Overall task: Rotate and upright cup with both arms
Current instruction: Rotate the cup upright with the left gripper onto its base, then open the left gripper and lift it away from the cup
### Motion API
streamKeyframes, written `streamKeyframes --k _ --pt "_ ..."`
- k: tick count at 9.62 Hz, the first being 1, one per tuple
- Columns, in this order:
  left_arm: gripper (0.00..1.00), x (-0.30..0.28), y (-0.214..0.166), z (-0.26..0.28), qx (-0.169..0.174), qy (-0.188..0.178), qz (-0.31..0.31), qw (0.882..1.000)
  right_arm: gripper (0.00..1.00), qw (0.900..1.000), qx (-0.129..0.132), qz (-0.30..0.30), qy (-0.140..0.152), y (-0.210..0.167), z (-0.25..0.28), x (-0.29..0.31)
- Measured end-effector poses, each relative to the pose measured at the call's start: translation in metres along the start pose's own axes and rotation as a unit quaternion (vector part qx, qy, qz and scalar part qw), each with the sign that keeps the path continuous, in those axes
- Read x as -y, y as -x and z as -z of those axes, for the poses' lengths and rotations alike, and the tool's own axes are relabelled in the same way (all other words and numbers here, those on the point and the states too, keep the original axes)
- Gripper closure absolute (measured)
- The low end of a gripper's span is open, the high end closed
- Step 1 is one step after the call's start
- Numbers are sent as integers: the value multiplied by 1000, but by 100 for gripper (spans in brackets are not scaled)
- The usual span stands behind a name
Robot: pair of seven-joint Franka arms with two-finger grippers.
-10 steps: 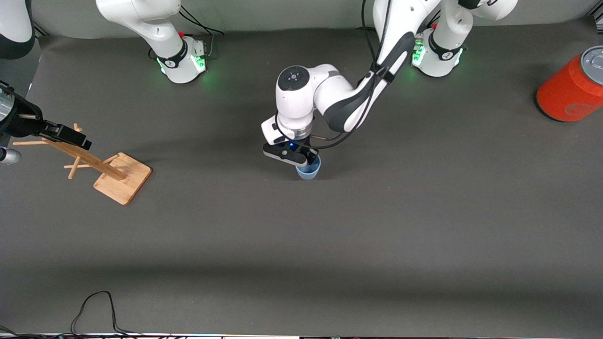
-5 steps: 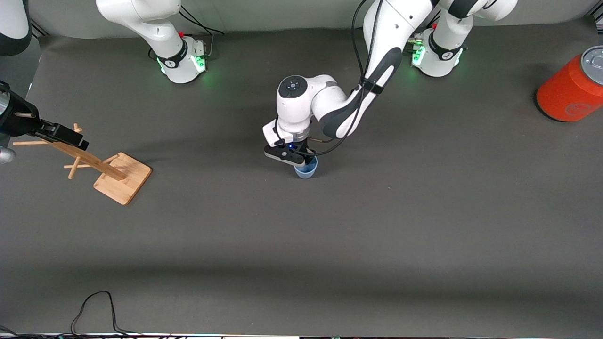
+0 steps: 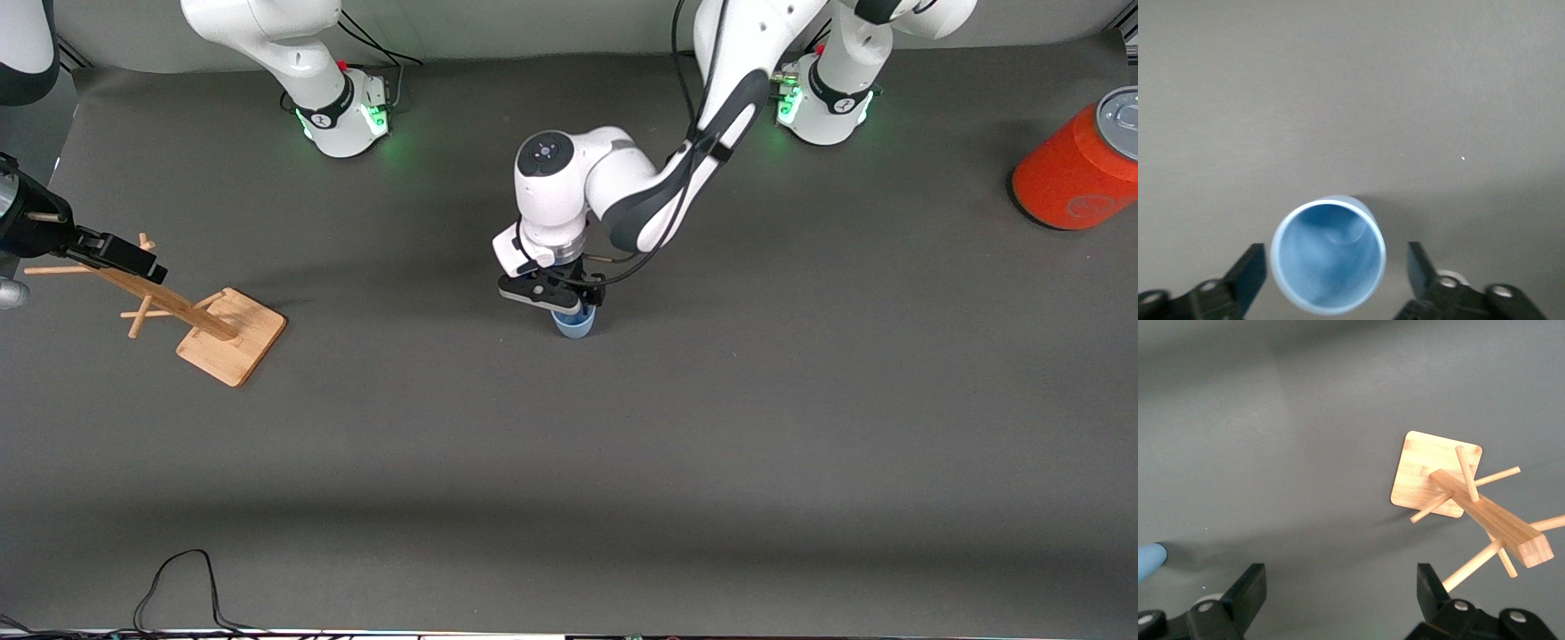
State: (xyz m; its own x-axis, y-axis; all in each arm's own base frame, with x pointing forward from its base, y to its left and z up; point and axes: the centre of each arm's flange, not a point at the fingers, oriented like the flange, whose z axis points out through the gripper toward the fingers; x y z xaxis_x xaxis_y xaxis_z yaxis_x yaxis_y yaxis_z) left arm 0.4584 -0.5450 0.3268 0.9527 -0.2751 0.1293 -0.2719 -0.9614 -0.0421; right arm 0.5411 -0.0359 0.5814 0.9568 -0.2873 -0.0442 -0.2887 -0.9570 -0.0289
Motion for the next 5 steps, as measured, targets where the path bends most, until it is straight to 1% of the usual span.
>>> streamKeyframes --k 1,2,5 --pt "0 14 -13 32 16 3 4 1000 0 1000 1 0 0 0 -1 0" --pt "0 41 -29 61 27 0 12 1000 0 1000 2 -1 0 -1 -1 -1" --pt "0 147 -59 128 47 -21 73 996 0 1000 2 -3 0 -1 -1 -2"
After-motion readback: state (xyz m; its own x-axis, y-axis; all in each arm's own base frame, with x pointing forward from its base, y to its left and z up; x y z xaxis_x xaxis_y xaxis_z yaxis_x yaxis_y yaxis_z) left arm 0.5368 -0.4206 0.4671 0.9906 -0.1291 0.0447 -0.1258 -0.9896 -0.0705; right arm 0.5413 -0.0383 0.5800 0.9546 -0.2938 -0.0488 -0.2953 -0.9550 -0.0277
